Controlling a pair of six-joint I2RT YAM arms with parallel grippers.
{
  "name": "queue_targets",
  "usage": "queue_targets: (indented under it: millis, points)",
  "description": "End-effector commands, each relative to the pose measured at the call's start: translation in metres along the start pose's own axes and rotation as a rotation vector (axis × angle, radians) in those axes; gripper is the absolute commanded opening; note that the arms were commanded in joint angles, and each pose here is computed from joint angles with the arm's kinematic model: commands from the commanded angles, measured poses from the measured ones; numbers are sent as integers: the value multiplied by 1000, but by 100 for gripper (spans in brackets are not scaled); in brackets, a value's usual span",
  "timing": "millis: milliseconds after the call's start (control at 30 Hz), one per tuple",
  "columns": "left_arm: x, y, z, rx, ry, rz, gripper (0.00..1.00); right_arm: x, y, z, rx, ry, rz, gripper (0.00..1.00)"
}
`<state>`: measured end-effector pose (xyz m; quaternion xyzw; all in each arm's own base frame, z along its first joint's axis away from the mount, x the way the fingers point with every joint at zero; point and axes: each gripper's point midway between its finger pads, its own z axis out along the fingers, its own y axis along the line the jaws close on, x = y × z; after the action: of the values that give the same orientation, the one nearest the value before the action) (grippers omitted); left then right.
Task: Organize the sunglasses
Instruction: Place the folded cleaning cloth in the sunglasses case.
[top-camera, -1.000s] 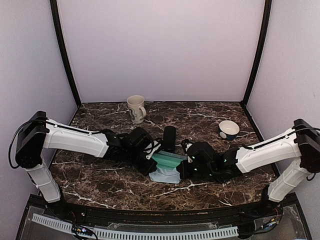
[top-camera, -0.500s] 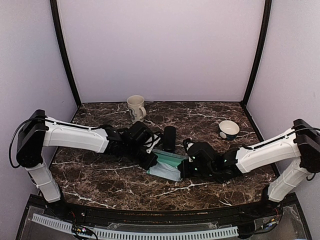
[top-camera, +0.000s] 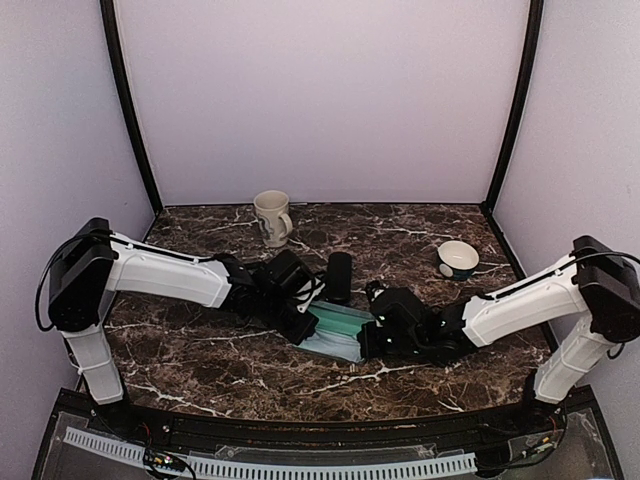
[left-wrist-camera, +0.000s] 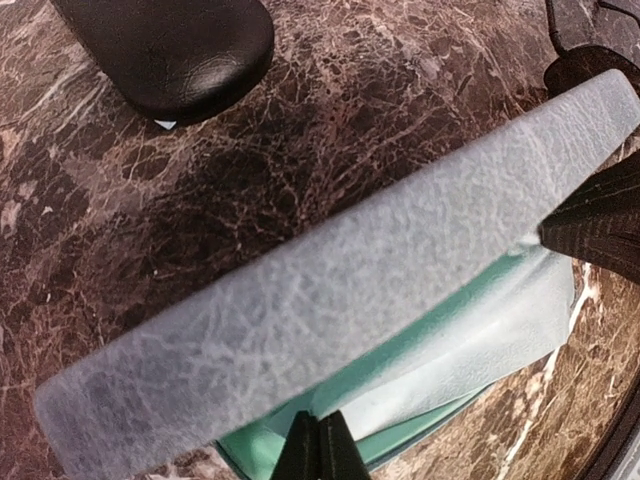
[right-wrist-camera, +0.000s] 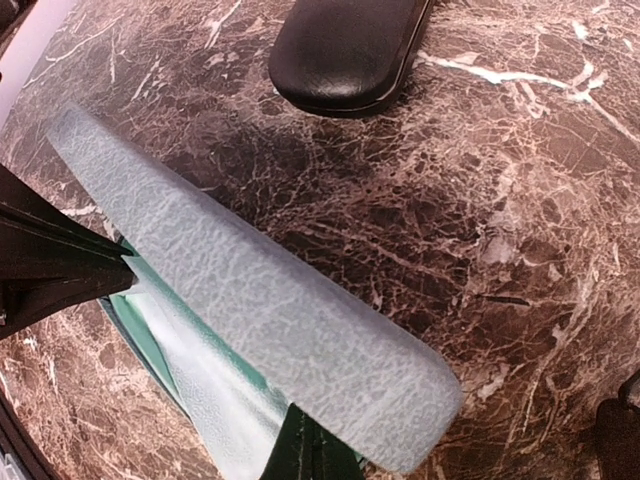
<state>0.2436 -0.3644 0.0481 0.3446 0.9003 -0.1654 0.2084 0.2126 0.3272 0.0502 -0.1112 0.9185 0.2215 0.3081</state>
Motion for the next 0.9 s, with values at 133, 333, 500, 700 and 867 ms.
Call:
queue_targets:
  millis: [133,333,500,700,867]
  points:
    - [-5,6,-2,-32,-1,-5,0,-14,5,13,9,-39,-15,0]
    - [-6,9,-1,-50,-4,-6,0,-21,5,13,26,-62,-28,0]
    - [-7,12,-1,-68,-5,-6,0,-23,4,11,27,-70,-30,0]
    - [-10,12,-3,-72,-11,-5,0,-21,3,10,21,-70,-33,1]
    - [-15,10,-7,-63,-23,-4,0,-24,4,6,7,-86,-39,2]
